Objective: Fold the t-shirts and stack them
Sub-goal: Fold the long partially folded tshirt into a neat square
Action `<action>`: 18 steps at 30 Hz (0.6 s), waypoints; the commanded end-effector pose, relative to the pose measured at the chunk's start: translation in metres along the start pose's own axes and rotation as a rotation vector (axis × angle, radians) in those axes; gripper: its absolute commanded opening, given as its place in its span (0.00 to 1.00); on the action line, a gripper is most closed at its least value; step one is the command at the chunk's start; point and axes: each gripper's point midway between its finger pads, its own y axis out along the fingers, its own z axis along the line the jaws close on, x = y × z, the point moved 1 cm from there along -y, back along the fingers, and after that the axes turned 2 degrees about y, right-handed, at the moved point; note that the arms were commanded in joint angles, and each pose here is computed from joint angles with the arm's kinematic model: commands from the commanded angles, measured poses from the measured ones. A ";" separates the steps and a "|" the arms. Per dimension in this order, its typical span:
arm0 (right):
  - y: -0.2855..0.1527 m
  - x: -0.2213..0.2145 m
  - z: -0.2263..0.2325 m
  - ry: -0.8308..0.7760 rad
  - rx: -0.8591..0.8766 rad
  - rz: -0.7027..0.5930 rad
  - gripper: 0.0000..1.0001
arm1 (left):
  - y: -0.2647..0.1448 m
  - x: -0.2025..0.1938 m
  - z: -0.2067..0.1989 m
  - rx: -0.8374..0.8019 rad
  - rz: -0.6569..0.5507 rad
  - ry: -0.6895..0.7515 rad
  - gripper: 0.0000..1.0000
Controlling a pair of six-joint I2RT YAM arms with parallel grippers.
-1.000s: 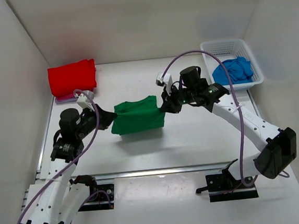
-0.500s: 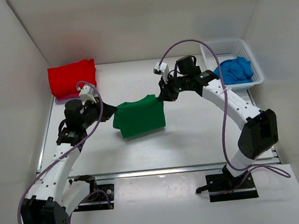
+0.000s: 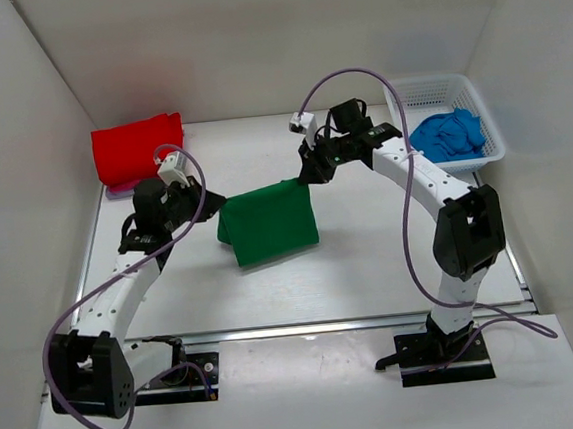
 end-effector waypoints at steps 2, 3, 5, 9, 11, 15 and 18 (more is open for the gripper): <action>0.000 0.020 -0.016 -0.051 -0.009 -0.062 0.00 | 0.009 0.026 0.004 -0.006 -0.081 0.029 0.00; 0.004 0.015 -0.019 -0.040 -0.007 -0.053 0.00 | 0.011 0.025 0.004 -0.014 -0.081 0.029 0.00; 0.007 0.014 -0.025 -0.037 -0.010 -0.051 0.00 | 0.018 0.023 0.008 -0.009 -0.073 0.021 0.00; 0.017 0.016 -0.040 -0.035 -0.016 -0.062 0.01 | 0.031 0.018 0.020 -0.003 -0.053 0.003 0.00; 0.023 0.015 -0.046 -0.036 -0.018 -0.064 0.00 | 0.034 0.016 0.024 -0.003 -0.051 -0.005 0.00; 0.039 0.014 -0.060 -0.016 -0.024 -0.075 0.00 | 0.046 0.007 0.040 0.029 -0.031 -0.006 0.00; 0.054 0.014 -0.069 -0.004 -0.022 -0.079 0.00 | 0.052 0.000 0.049 0.046 -0.023 -0.024 0.00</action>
